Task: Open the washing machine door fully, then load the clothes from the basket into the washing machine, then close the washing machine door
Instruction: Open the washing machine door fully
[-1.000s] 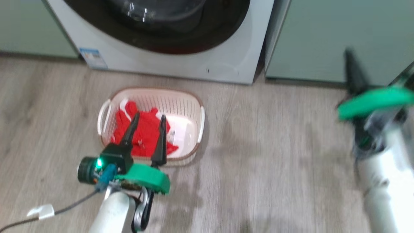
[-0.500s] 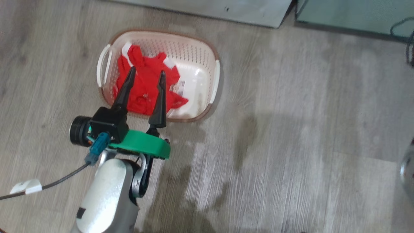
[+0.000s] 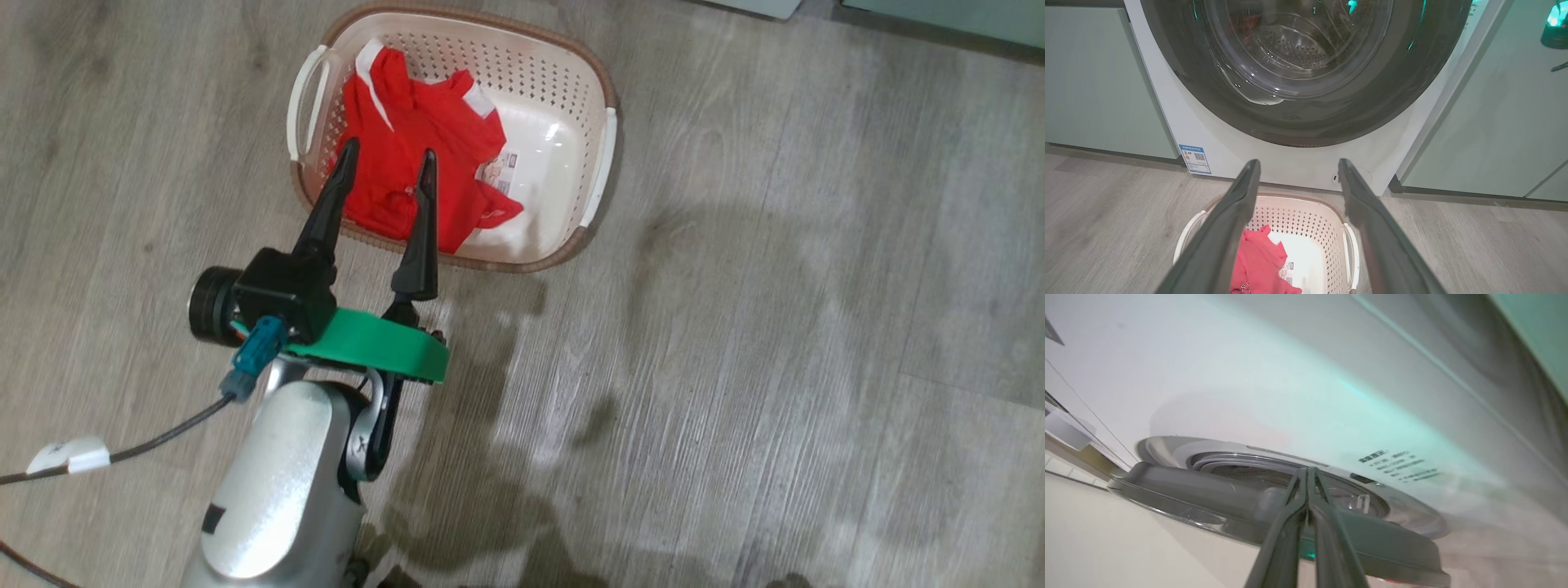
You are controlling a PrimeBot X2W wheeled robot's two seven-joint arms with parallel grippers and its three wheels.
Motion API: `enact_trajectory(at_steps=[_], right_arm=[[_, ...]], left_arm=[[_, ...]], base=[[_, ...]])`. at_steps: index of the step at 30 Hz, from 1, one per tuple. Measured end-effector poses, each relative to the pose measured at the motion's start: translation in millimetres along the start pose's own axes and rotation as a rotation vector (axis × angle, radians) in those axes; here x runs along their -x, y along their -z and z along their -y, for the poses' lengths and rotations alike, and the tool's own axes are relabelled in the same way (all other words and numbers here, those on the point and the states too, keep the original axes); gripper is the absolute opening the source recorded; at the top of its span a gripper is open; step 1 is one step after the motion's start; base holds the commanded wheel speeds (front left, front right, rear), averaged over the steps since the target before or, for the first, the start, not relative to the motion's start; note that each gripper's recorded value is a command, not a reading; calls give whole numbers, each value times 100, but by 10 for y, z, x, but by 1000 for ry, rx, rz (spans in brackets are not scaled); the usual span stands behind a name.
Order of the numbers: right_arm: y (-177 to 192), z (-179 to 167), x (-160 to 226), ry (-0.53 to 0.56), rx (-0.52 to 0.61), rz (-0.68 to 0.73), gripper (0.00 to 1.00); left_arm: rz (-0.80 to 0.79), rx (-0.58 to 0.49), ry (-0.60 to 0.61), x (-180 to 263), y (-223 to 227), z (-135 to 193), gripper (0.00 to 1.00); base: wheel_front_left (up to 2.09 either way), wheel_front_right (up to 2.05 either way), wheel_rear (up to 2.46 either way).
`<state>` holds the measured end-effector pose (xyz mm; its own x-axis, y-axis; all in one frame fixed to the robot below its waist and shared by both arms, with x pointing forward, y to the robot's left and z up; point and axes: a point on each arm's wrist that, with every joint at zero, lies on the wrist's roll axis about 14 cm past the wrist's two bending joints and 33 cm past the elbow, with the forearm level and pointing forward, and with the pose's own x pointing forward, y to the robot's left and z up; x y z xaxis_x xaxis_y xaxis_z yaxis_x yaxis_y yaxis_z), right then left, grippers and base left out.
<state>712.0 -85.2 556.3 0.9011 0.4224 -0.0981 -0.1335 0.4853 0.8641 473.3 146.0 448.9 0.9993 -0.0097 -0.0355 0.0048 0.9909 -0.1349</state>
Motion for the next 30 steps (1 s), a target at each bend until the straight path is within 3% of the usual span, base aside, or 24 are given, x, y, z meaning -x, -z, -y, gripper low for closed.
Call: enact_trajectory(at_steps=[4,18,30], right_arm=[[188,-37,-103,-15,-72,-61,0],[415,13,-351,-2,-96,-143,0],[529,62,-297,20,-104,-226,0]], left_arm=[[-3,-6,-6,-15,17,-14,100],[-29,-15,-36,-24,119,-107,100],[-3,-19,-39,-59,26,-106,100]], base=[[0,0,0],[0,0,0],[0,0,0]])
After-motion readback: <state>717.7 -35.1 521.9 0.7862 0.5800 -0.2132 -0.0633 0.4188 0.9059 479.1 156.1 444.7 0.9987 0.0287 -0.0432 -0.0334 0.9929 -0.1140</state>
